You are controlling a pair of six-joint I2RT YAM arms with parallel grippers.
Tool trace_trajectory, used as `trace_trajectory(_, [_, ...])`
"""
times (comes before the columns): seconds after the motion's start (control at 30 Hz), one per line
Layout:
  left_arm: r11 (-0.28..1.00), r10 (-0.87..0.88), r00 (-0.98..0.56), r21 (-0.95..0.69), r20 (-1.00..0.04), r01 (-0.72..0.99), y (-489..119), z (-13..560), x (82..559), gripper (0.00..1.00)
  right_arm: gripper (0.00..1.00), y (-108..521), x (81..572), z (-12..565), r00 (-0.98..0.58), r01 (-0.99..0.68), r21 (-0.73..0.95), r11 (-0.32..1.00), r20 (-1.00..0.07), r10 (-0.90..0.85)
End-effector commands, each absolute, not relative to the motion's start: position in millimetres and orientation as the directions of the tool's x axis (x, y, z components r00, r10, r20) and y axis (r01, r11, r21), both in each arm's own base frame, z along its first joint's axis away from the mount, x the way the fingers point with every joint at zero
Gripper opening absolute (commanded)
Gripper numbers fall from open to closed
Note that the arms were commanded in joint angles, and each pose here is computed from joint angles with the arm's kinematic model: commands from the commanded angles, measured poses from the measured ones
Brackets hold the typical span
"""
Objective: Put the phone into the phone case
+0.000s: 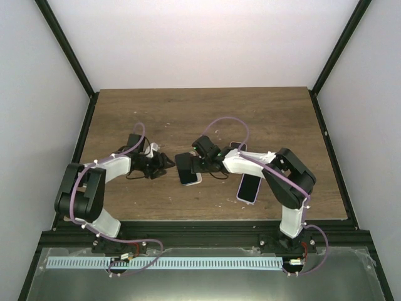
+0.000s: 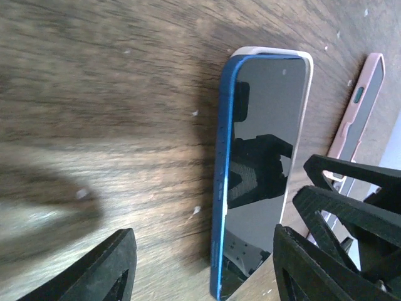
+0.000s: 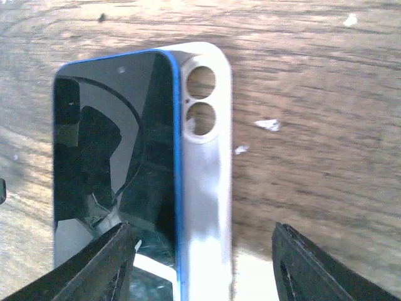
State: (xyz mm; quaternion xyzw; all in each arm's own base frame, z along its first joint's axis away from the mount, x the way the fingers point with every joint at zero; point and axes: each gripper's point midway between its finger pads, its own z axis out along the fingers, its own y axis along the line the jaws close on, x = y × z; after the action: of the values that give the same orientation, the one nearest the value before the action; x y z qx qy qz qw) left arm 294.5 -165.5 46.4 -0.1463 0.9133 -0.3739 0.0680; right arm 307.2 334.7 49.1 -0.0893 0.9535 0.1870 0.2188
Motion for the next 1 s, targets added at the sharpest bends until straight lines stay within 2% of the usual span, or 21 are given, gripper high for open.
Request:
trace_trajectory(0.0, [0.644, -0.307, -0.95, -0.746, -0.045, -0.173, -183, 54, 312, 0.6, 0.58, 336, 318, 64, -0.872, -0.288, 0.393, 0.873, -0.484, -0.07])
trace_trajectory(0.1, [0.634, -0.31, -0.95, -0.751, -0.03, -0.183, -188, 49, 313, 0.56, 0.51, 336, 317, 59, -0.878, -0.296, 0.411, 0.862, -0.472, -0.077])
trace_trajectory(0.47, [0.66, -0.311, -0.95, -0.723, -0.014, -0.205, -194, 32, 316, 0.47, 0.37, 335, 319, 45, -0.882, -0.305, 0.421, 0.854, -0.463, -0.087])
trace_trajectory(0.8, [0.68, -0.295, -0.955, -0.704, -0.006, -0.206, -201, 23, 320, 0.43, 0.32, 334, 314, 32, -0.897, -0.291, 0.425, 0.857, -0.432, -0.09])
trace_trajectory(0.97, [0.688, -0.284, -0.959, -0.7, -0.015, -0.193, -204, 27, 323, 0.32, 0.28, 338, 310, 31, -0.904, -0.294, 0.452, 0.842, -0.417, -0.092])
